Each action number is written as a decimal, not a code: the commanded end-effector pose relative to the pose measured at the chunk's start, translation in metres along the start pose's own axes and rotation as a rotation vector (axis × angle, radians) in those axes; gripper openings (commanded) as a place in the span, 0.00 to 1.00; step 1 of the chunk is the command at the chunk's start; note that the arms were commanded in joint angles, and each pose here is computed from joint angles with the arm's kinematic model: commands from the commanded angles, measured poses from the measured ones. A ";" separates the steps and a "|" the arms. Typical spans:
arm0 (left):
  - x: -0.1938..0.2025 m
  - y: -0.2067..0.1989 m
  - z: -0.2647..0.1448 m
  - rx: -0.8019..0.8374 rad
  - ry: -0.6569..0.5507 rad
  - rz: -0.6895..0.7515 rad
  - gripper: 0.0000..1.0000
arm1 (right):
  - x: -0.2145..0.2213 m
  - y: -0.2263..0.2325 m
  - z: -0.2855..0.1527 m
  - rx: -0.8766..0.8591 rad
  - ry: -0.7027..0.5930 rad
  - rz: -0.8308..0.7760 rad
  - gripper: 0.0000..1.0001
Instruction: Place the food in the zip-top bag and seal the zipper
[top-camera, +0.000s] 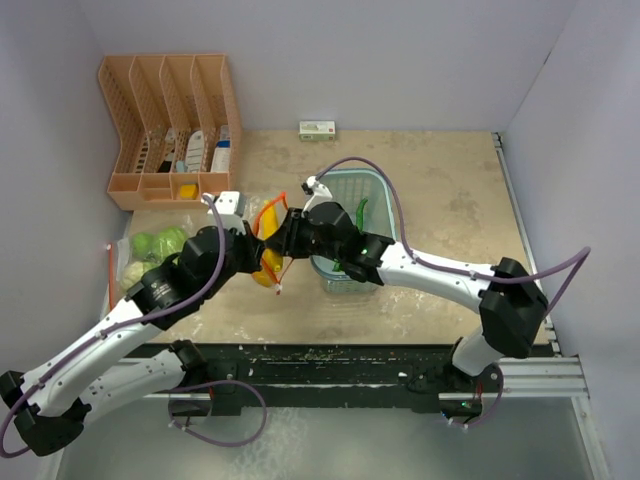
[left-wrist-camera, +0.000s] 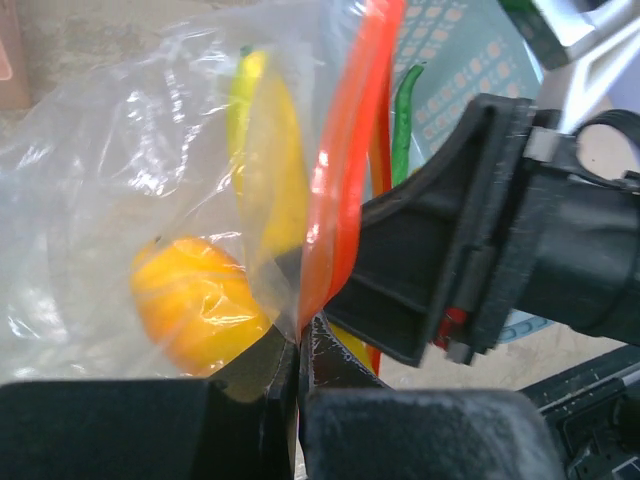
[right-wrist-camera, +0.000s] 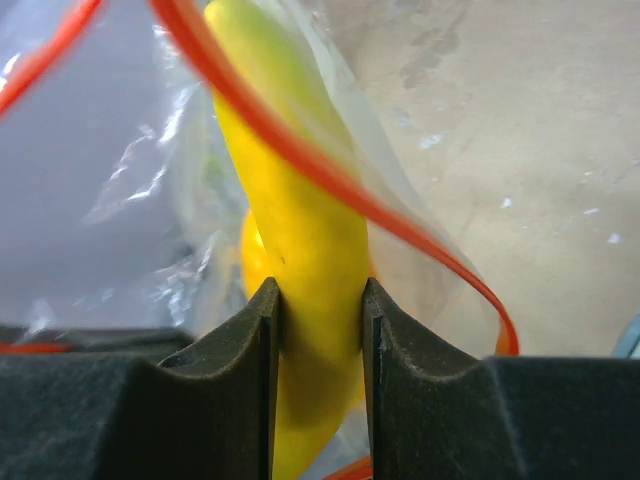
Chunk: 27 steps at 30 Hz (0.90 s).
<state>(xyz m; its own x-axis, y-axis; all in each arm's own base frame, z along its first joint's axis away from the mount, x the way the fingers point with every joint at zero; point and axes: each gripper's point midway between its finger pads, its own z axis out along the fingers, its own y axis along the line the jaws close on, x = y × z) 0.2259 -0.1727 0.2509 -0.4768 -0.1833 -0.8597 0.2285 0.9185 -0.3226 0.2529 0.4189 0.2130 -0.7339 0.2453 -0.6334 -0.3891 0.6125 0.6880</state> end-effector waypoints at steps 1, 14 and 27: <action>-0.030 -0.024 -0.008 0.096 -0.071 -0.033 0.00 | -0.022 -0.007 0.000 0.113 -0.063 -0.079 0.42; -0.004 -0.001 -0.011 0.038 -0.044 -0.052 0.00 | -0.057 0.037 -0.080 -0.042 -0.123 -0.280 0.84; -0.001 0.002 -0.020 0.058 -0.056 -0.081 0.00 | -0.074 -0.089 -0.106 0.446 -0.003 -0.284 0.90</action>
<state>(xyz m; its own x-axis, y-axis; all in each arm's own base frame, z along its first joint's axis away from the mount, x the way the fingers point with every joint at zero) 0.2095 -0.1610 0.2419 -0.4833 -0.2180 -0.8479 0.2291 0.9033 -0.3628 0.2507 0.3113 0.2979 -0.5400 0.1376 -0.8303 -0.4530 0.7840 0.4245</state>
